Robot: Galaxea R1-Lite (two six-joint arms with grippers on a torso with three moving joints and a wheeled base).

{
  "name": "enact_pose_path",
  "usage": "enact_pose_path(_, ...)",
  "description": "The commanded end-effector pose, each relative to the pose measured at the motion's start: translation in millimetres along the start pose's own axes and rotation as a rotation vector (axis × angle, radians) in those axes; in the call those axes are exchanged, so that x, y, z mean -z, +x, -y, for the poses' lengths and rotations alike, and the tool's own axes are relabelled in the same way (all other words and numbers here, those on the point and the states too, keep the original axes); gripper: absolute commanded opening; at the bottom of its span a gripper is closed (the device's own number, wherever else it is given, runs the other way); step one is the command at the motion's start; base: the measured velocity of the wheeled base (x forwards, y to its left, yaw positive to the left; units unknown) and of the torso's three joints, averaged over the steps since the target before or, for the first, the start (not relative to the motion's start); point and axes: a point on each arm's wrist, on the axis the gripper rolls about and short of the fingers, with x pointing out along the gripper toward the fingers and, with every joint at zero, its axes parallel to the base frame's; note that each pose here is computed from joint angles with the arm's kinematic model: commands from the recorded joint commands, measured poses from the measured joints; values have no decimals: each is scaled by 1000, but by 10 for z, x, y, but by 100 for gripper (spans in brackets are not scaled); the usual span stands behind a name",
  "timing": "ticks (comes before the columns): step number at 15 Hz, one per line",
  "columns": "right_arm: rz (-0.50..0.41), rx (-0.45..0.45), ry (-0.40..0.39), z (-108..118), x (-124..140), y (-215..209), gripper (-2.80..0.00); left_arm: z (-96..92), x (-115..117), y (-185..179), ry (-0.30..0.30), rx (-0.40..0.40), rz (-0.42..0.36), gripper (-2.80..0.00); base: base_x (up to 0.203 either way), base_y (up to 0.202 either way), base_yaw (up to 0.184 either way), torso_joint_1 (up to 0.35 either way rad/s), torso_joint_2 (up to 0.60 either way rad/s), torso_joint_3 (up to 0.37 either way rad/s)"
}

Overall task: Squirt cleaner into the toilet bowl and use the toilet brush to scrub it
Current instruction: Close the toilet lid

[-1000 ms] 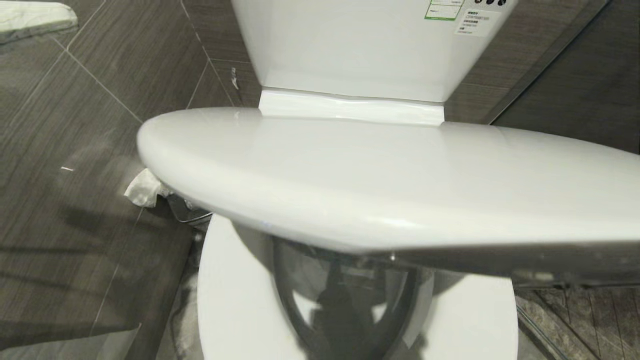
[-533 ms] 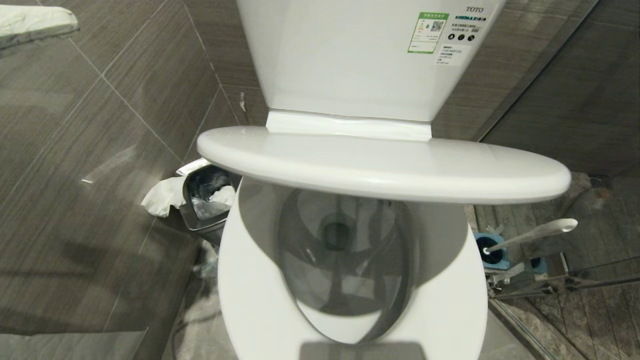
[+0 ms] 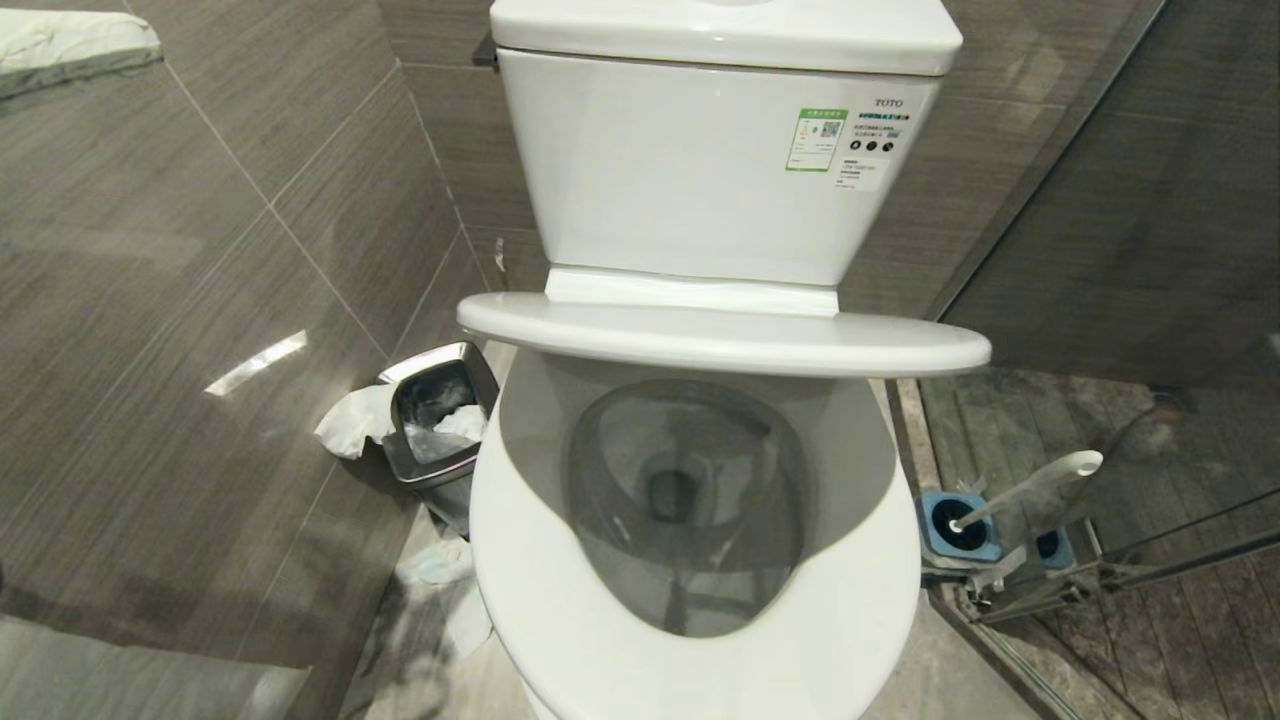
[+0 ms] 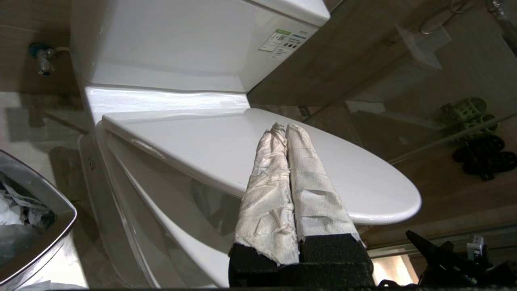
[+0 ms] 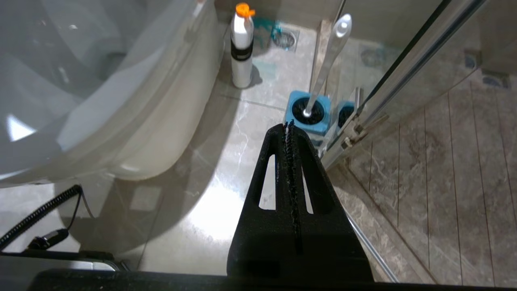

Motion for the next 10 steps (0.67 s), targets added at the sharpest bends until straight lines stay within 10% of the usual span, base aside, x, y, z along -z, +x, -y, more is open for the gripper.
enact_pose_path(1,0,0,0,0,5,0,-280,0,10,25,-6,15,-9,-280,0,0,0,0,2,207)
enact_pose_path(10,0,0,0,0,5,0,-280,34,129,11,32,24,-72,-280,0,0,0,3,5,194)
